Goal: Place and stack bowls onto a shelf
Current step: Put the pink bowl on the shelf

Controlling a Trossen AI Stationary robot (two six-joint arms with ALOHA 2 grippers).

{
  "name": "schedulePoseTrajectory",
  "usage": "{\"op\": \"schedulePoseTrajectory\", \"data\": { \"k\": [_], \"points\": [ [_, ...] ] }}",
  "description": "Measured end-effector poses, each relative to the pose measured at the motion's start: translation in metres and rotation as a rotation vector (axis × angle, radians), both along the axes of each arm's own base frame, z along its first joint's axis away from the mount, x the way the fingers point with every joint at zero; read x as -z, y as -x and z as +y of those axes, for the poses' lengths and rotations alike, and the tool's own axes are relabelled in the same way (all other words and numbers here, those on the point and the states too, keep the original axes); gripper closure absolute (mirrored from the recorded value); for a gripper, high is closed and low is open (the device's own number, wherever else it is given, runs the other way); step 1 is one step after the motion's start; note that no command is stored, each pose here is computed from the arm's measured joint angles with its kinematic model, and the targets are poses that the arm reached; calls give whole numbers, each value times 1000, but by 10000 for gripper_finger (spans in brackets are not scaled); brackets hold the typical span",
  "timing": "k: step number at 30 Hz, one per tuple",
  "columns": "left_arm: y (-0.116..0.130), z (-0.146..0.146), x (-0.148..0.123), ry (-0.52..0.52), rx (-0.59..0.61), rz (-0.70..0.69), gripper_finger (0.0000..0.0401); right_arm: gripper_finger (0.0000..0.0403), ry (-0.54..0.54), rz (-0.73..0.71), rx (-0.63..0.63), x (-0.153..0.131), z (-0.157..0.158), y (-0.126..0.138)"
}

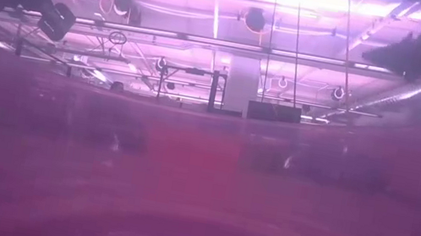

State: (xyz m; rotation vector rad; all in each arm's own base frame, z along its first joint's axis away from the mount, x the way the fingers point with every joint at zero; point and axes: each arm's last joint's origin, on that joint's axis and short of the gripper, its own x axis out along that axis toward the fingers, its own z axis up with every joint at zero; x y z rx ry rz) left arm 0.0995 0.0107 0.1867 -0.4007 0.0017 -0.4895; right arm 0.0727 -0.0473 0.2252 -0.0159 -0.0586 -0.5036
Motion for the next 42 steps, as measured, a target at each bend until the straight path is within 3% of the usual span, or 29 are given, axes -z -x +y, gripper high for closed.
{"op": "schedulePoseTrajectory", "data": {
  "k": [6, 11, 17, 24, 33, 42],
  "points": [
    [0, 0, 0, -30, 0, -15, 377, 385, -52, 34, 8, -41, 4, 6],
    [1, -2, 0, -40, 91, -12, 377, 342, -46, 144, 5, -67, 6, 9],
    [2, -3, 0, -43, 135, -10, 377, 299, -48, 359, -3, -90, 9, 13],
    [2, -3, 0, -43, 137, -10, 377, 285, -191, 657, -2, -111, 9, 15],
    [2, -3, 0, -43, 137, -10, 377, 288, -471, 1063, -63, -95, -3, -1],
    [2, -4, 0, -44, 137, -10, 377, 288, -550, 1261, -208, -67, -22, -33]
  ]
}}
